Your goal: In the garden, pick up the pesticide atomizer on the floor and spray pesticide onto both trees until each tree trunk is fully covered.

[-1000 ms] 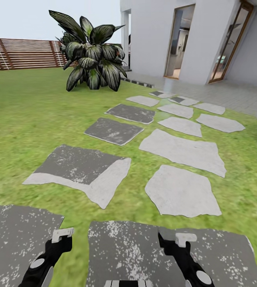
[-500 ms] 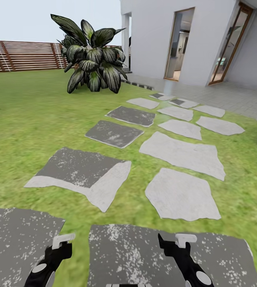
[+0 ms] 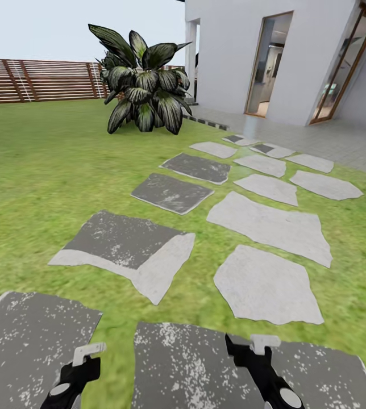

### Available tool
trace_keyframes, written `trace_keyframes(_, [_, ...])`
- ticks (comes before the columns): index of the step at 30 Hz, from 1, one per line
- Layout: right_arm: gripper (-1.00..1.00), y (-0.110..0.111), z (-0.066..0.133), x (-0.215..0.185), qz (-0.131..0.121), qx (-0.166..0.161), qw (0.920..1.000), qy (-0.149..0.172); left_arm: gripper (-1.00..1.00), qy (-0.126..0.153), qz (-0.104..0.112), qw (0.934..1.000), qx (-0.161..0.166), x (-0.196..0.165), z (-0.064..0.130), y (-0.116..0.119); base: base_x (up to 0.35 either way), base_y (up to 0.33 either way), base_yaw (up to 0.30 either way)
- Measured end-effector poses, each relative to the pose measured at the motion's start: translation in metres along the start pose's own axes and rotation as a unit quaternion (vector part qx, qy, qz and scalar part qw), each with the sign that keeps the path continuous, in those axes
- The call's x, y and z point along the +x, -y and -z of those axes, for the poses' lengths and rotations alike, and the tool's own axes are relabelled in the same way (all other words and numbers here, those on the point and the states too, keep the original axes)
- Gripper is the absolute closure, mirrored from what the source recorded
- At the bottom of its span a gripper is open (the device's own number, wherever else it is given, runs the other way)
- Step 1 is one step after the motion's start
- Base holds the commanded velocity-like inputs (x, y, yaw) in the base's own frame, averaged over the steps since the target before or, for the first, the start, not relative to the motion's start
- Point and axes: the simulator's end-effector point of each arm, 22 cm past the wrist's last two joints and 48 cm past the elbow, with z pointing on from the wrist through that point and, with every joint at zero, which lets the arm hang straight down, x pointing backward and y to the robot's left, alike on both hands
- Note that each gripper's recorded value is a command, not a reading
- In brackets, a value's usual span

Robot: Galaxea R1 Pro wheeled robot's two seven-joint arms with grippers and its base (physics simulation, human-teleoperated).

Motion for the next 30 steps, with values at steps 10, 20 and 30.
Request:
trace_keyframes(10, [-1.00, -0.003, 0.012, -0.014, -0.002, 0.001, 1.0000, -0.005, 1.00, 0.000, 0.000, 1.0000, -0.002, -0.019, 0.014, -0.001, 0.000, 0.000, 0.027])
trace_keyframes(20, [-1.00, -0.007, 0.022, -0.038, -0.002, 0.001, 1.0000, -0.001, 1.00, 0.002, 0.000, 1.0000, -0.003, -0.038, 0.030, -0.003, 0.000, 0.000, 0.205])
trace_keyframes(30, [-1.00, -0.011, 0.032, -0.028, -0.004, 0.002, 0.9995, -0.031, 1.00, -0.018, 0.000, 0.9998, -0.009, -0.028, 0.045, -0.011, 0.000, 0.000, 0.223])
